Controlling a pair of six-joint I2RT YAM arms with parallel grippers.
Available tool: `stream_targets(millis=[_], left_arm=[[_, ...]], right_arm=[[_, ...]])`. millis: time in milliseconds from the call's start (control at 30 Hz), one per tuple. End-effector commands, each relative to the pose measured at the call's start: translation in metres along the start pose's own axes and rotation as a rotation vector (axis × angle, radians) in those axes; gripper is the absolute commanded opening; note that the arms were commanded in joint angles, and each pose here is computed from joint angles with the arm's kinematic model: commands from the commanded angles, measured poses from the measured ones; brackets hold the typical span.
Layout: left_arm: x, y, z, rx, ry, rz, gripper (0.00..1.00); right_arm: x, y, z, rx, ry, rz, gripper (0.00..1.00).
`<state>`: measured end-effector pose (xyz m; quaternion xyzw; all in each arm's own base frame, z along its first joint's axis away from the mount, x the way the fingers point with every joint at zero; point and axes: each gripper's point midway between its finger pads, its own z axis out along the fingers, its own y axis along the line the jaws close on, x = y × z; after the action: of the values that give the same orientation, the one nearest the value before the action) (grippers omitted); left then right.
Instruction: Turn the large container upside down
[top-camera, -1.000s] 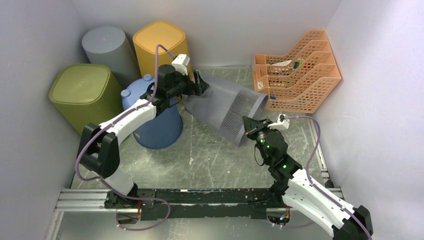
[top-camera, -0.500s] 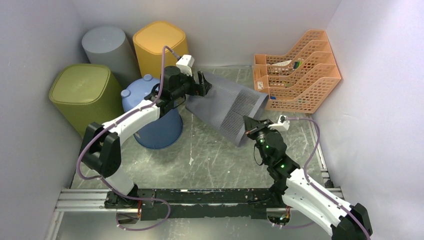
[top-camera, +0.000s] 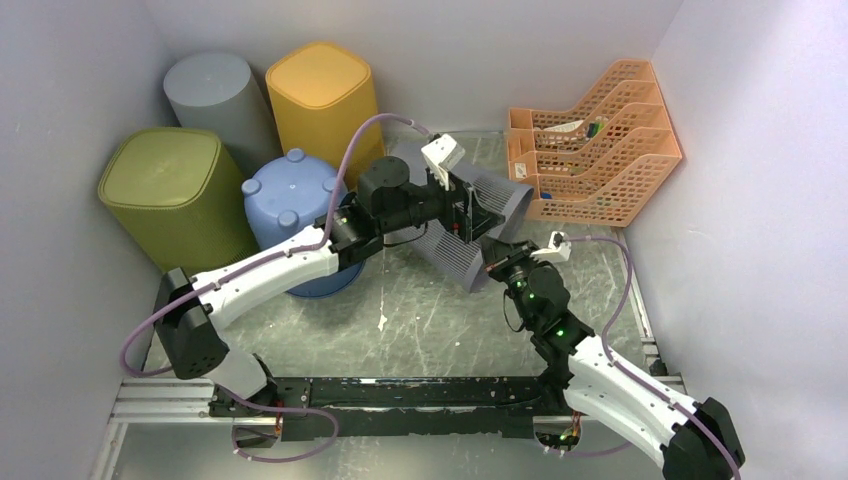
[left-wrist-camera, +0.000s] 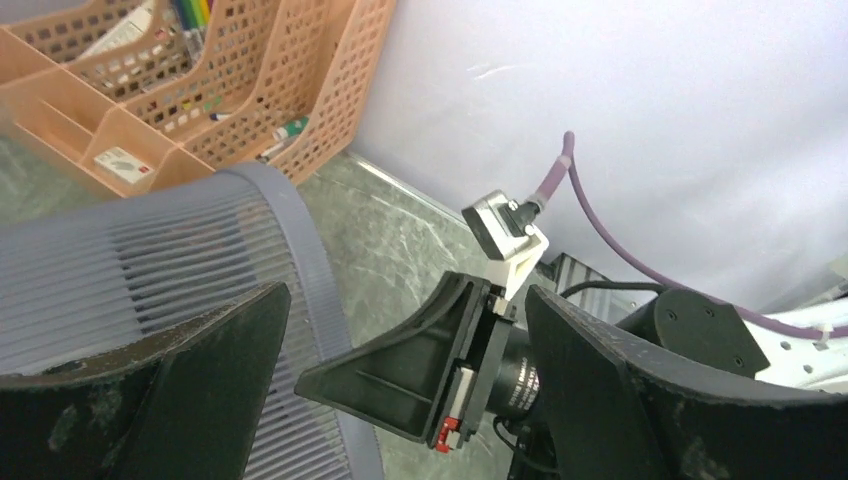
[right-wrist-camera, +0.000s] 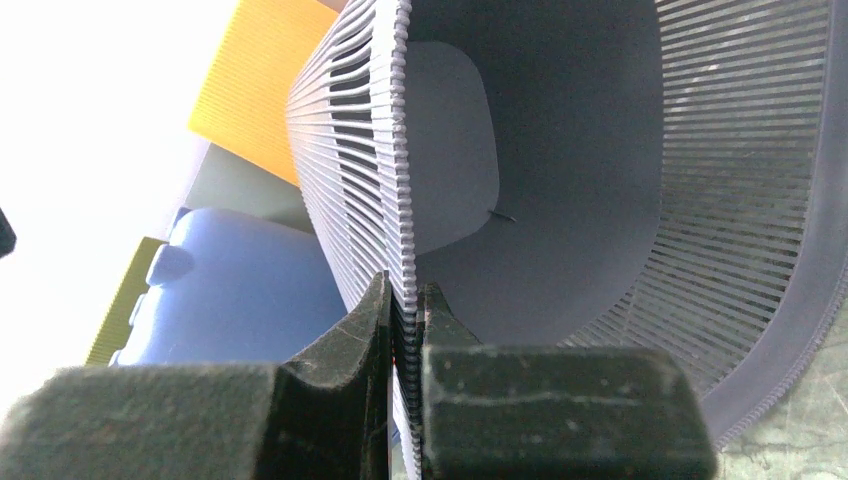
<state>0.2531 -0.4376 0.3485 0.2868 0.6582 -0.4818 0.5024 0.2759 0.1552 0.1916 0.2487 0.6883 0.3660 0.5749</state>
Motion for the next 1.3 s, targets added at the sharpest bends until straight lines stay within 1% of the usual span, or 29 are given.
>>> stream_targets(millis=[0,100,167,400,500,633,867,967,1133,1267], left_arm=[[-0.018,0.013,-0.003,-0.08,-0.028,0.077,0.99],[-0.026,0.041,-0.005,-0.187,0.002,0.13,1.0],[-0.039,0.062,-0.007,-0.235,-0.007,0.126,1.0],[-0.065,0.166,-0.03,-0.429,-0.05,0.083,1.0],[-0.062,0.202,-0.037,-0.472,-0.04,0.065,1.0],[-0.038,0.235,-0.031,-0.483,0.02,0.034,1.0],[0.005,0.263,-0.028,-0.496,0.074,-0.026,1.0],[0.02,0.265,-0.027,-0.485,0.093,-0.051,1.0],[0.026,0.253,-0.032,-0.453,0.101,-0.073,0.99],[0.023,0.221,-0.032,-0.382,0.1,-0.091,0.99]], right_arm=[[0.069,-0.13,-0.042,0.382,0.285,-0.257,0.0],[0.068,-0.129,-0.042,0.379,0.287,-0.26,0.0],[0.068,-0.129,-0.042,0.38,0.288,-0.26,0.0],[0.065,-0.129,-0.043,0.382,0.278,-0.262,0.0],[0.064,-0.13,-0.043,0.385,0.276,-0.266,0.0],[0.064,-0.131,-0.043,0.391,0.274,-0.272,0.0],[0.066,-0.136,-0.046,0.399,0.281,-0.278,0.0],[0.065,-0.138,-0.048,0.404,0.279,-0.283,0.0],[0.069,-0.142,-0.047,0.404,0.29,-0.281,0.0],[0.08,-0.145,-0.044,0.398,0.327,-0.275,0.0]])
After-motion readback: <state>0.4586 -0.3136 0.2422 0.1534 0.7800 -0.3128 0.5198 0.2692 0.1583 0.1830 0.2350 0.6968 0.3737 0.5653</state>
